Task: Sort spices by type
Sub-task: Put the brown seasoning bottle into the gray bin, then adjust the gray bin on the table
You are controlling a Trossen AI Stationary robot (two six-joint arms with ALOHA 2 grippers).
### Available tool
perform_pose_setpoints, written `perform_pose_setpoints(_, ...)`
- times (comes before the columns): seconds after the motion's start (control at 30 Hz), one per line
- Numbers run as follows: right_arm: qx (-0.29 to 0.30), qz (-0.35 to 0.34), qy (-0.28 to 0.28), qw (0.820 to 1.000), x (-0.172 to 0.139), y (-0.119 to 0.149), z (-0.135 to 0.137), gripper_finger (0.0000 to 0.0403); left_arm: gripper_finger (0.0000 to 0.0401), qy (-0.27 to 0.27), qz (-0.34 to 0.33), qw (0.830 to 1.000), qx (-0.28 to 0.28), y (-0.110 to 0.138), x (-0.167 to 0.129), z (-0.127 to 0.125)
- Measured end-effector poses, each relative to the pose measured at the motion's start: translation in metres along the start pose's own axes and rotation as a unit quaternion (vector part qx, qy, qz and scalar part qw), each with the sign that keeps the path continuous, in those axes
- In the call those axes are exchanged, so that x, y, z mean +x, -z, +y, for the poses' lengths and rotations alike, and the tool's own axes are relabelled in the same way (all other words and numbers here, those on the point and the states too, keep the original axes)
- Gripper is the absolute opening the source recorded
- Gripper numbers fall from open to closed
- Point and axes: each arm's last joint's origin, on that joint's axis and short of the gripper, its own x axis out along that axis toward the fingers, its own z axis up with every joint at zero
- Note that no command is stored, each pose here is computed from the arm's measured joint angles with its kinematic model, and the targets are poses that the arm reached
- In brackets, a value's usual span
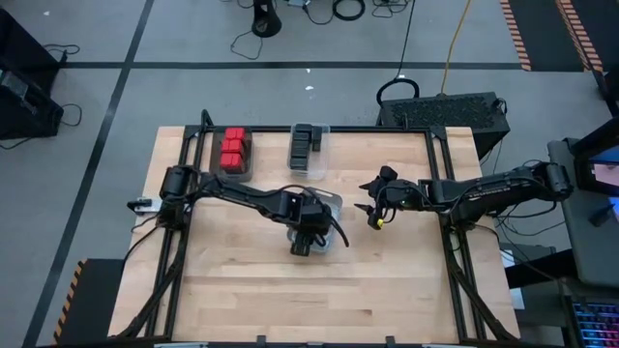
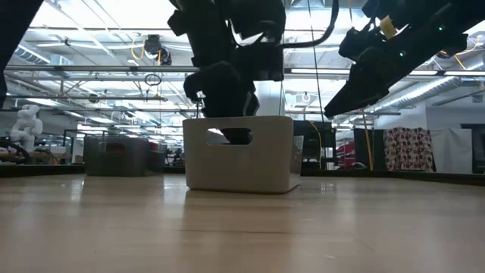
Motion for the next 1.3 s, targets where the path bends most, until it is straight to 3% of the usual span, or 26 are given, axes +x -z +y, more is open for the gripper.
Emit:
perform_pose_setpoints(0.13, 0.0, 0.0, 0.0, 1.0, 0.0, 0.0, 0.0, 0.0263, 0.0195, 0.0, -0.002, 1.0, 0.0, 0.0, 0.001, 0.0)
perform_pose_setpoints(0.37, 0.002, 0.0, 0.0, 1.0, 0.0, 0.0, 0.0, 0.0263, 0.0254, 0.0, -0.003, 1.0, 0.0, -0.001, 0.001, 0.0)
perform_pose_setpoints(0.63, 0.002, 0.0, 0.0, 1.0, 0.0, 0.0, 0.0, 0.0263, 0.0263, -0.001, -0.006, 1.0, 0.002, -0.001, -0.003, 0.0)
perform_pose_setpoints(0.93, 0.013, 0.031, 0.014, 0.999, 0.013, 0.007, 0.0, 0.0253, 0.0265, -0.022, -0.052, 0.998, 0.002, -0.014, -0.057, 0.003)
perform_pose_setpoints(1.1, 0.004, 0.07, 0.012, 0.997, 0.028, 0.016, -0.004, 0.0182, 0.0264, -0.072, -0.051, 0.996, -0.008, -0.003, -0.1, 0.006)
perform_pose_setpoints(1.3, 0.007, 0.079, -0.007, 0.997, 0.043, 0.02, -0.008, 0.0029, 0.025, -0.115, -0.111, 0.986, -0.053, 0.025, -0.149, 0.005)
